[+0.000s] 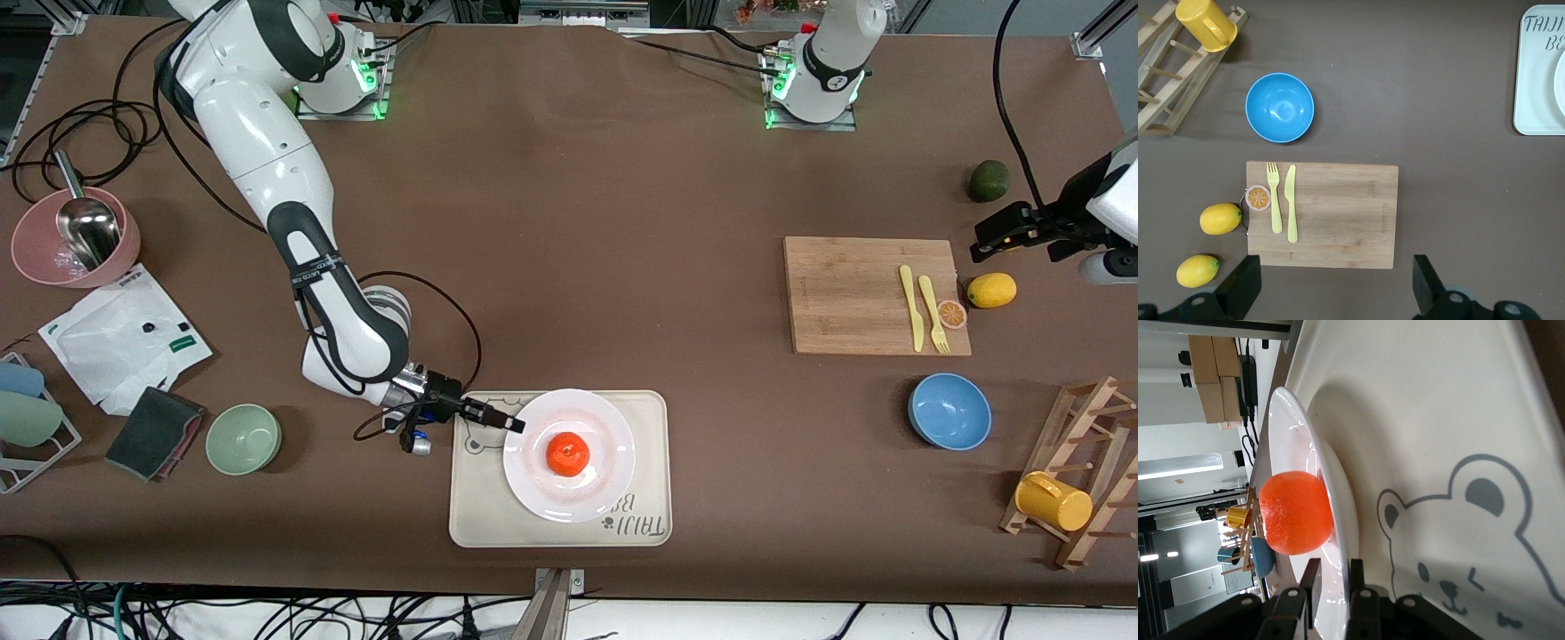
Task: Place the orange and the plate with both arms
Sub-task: 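Slide the plate with the right gripper onto the bear tray, then open the right gripper and pull it back from the plate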
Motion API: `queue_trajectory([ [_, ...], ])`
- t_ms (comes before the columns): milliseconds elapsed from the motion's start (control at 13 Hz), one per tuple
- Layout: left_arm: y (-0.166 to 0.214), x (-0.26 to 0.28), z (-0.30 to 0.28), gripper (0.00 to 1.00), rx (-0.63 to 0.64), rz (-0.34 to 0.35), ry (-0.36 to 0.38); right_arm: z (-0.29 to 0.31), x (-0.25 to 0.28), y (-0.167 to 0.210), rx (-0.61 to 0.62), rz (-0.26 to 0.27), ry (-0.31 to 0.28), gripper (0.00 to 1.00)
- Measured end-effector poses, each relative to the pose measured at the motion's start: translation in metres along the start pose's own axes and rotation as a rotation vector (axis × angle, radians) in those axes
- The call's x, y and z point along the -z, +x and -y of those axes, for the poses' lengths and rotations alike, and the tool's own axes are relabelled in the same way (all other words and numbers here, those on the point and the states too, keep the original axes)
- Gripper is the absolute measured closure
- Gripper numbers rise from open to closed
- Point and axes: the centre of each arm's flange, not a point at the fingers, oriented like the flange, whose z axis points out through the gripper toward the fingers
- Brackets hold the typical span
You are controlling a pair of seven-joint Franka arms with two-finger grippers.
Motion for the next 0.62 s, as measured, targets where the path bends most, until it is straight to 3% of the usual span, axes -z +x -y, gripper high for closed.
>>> queue_trajectory([
  [615, 0.000, 0.000, 0.000, 0.00, 0.000, 0.000, 0.000, 0.001, 0.010, -0.006, 0.057, 0.026, -0.067, 0.67],
])
